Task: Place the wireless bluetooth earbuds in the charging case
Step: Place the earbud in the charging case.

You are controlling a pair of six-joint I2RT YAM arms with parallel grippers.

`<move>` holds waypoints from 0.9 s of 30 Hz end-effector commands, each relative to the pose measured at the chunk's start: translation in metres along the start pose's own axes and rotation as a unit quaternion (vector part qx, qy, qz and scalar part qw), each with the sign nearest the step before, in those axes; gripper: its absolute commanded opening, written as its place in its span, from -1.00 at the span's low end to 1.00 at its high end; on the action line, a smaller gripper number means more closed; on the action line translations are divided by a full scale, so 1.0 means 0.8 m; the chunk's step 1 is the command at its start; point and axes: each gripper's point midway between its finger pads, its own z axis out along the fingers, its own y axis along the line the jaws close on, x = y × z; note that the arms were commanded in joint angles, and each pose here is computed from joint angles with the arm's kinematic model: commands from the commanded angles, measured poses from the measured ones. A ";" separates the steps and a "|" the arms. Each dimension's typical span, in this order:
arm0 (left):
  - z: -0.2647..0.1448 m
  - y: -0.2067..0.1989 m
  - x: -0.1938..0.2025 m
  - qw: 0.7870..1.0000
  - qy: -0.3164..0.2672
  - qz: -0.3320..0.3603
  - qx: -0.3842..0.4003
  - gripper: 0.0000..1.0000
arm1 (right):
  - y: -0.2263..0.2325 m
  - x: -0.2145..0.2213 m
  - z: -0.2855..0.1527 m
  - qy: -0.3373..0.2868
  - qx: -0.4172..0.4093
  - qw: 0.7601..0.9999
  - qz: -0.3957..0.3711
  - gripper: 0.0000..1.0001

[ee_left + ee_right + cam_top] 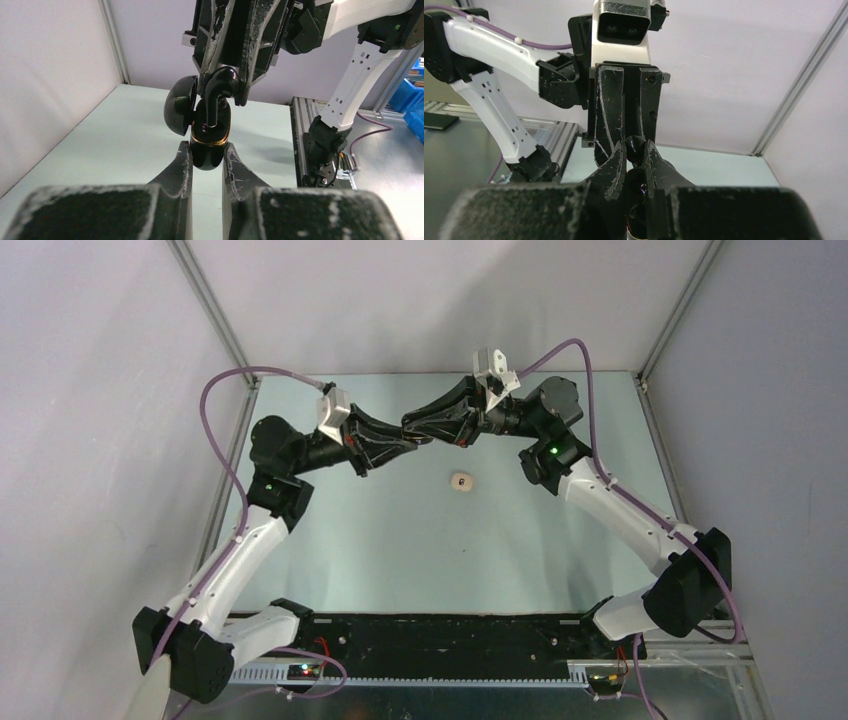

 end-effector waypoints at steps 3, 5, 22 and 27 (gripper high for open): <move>0.002 0.006 -0.030 0.999 -0.026 0.021 -0.002 -1.00 | 0.003 -0.021 -0.010 0.004 0.001 0.998 -0.058 -1.00; 0.002 0.005 -0.032 0.999 -0.027 0.024 0.001 -1.00 | 0.000 -0.017 -0.012 0.012 0.008 0.998 -0.063 -1.00; 0.001 0.000 -0.032 0.999 -0.025 0.028 0.011 -1.00 | -0.006 0.004 -0.004 0.026 0.013 0.997 -0.072 -1.00; 0.001 0.001 -0.034 0.999 -0.027 0.028 0.009 -1.00 | -0.006 0.005 -0.002 0.024 0.012 0.998 -0.063 -1.00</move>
